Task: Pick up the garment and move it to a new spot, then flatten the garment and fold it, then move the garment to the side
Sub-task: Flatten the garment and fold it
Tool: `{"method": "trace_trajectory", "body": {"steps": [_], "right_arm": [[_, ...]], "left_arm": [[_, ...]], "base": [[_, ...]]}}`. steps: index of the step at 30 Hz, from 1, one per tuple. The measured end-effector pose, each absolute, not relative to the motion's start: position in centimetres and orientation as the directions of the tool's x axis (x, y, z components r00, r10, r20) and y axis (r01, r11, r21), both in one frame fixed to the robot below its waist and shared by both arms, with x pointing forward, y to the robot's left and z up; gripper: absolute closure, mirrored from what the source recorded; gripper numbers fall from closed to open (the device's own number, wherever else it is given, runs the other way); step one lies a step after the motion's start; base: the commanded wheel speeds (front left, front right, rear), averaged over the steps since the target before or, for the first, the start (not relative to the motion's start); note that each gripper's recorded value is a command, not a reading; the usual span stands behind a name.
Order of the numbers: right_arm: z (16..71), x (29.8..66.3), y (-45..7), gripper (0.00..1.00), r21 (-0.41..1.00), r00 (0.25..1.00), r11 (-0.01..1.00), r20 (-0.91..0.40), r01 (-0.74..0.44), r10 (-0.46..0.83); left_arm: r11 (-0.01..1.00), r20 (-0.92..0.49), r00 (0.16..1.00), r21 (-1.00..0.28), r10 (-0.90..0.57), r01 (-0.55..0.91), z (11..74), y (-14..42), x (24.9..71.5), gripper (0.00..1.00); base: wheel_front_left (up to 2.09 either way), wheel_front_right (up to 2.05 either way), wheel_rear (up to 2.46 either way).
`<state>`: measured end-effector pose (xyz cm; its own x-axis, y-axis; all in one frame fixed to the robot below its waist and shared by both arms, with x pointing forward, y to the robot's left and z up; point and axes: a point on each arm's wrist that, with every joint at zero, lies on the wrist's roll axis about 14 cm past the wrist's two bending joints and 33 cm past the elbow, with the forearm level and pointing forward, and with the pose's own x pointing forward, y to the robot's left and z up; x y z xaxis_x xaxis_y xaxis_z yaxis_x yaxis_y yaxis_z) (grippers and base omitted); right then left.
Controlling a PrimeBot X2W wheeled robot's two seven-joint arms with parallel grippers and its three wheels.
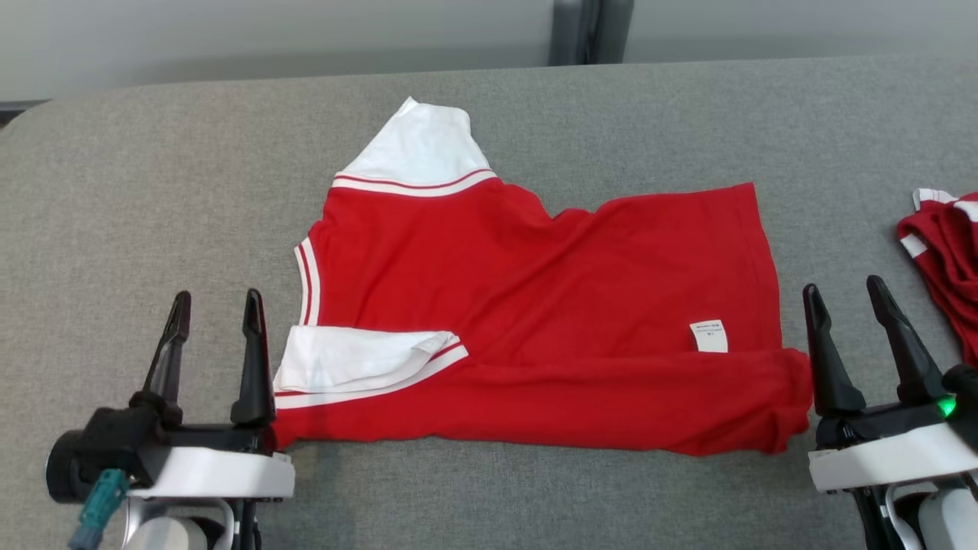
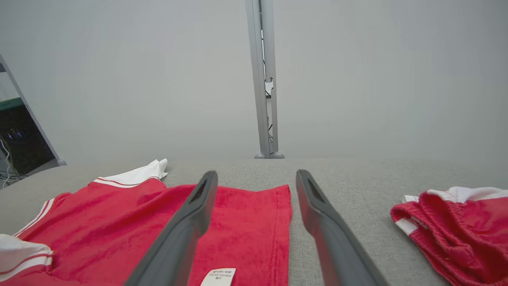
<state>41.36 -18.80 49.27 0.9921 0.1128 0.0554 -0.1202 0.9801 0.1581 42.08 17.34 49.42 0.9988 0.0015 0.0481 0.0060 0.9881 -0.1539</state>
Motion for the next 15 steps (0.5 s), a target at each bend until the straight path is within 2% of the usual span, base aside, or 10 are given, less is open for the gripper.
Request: {"method": "trace_trajectory", "body": {"steps": [7, 15], "right_arm": [[50.0, 38.7, -18.2, 0.00, 0.106, 0.993, 0.989, 0.070, -0.105, 0.097], [49.1, 36.2, -18.0, 0.00, 0.105, 0.995, 0.990, 0.036, -0.092, 0.089]], "left_arm": [[0.997, -0.002, 1.000, -0.076, 0.013, -0.013, 47.8, 17.7, 38.9, 0.00], [0.998, -0.057, 0.998, -0.067, 0.010, -0.014, 46.3, 17.6, 36.2, 0.00]], "base": [[0.00, 0.00, 0.00], [0.00, 0.00, 0.00]]}}
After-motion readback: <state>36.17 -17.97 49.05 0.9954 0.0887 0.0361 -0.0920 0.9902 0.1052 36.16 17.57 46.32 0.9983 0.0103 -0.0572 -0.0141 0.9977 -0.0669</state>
